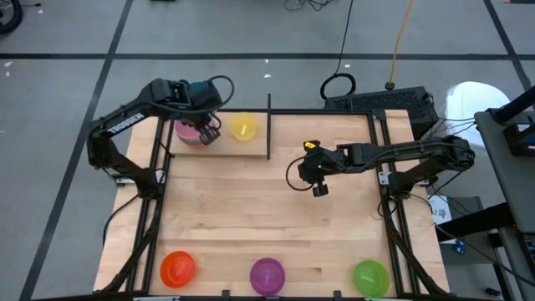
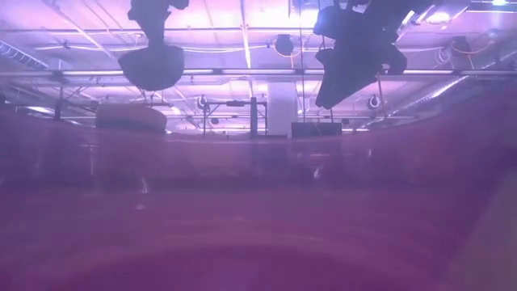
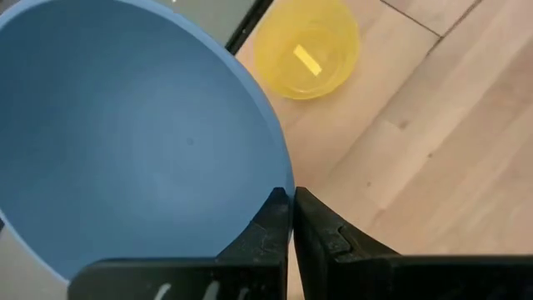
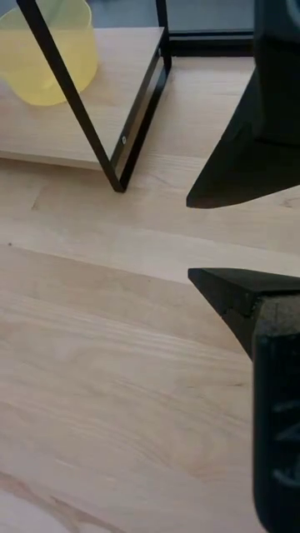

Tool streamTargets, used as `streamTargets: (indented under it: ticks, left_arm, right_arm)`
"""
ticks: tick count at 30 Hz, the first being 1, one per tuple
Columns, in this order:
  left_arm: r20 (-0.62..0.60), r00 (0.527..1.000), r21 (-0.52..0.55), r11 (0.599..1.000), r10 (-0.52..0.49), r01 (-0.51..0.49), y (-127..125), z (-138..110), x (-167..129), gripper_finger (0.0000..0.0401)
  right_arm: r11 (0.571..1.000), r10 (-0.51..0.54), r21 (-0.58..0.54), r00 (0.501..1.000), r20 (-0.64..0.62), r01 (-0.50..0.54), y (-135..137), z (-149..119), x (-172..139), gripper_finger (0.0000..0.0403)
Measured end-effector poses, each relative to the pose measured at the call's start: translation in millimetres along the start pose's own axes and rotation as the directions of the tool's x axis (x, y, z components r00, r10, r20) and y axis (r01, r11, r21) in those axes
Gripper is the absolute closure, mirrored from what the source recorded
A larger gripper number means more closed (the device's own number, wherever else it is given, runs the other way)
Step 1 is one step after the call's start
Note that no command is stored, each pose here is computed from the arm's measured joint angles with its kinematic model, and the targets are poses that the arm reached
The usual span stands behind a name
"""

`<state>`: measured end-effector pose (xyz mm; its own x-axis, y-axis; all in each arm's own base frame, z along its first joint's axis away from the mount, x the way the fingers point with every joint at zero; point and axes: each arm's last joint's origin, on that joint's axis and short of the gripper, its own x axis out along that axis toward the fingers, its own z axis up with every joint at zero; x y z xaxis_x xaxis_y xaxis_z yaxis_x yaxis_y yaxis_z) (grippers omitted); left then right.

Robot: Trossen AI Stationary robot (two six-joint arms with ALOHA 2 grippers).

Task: Place and stack bowls onto a shelf
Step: Stack the blue bowl on top of the pink bowl on the shelf

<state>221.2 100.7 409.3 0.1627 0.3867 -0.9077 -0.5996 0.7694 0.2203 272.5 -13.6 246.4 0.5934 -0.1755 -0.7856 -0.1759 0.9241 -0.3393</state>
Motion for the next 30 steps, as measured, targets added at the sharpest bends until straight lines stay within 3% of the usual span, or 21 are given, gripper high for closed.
streamTargets:
  ticks: [6,17,23,30]
  left_arm:
    - [-0.107,0.994,-0.047,0.999,-0.009,0.004,12,-6,25,0.0396]
    - [-0.311,0.949,-0.002,0.998,-0.060,0.062,13,-24,72,0.0396]
    - [-0.330,0.942,0.034,0.996,-0.069,0.085,12,-28,89,0.0392]
    - [-0.303,0.951,0.031,0.996,-0.070,0.083,12,-26,93,0.0343]
  right_arm:
    - [1.000,0.000,0.000,1.000,0.000,0.000,0,0,0,0.0282]
    - [1.000,-0.001,0.000,1.000,0.004,0.001,0,0,0,0.0282]
    - [1.000,-0.003,-0.001,1.000,0.006,0.003,0,1,0,0.0282]
    - [1.000,-0.003,-0.001,1.000,0.006,0.003,0,1,0,0.0282]
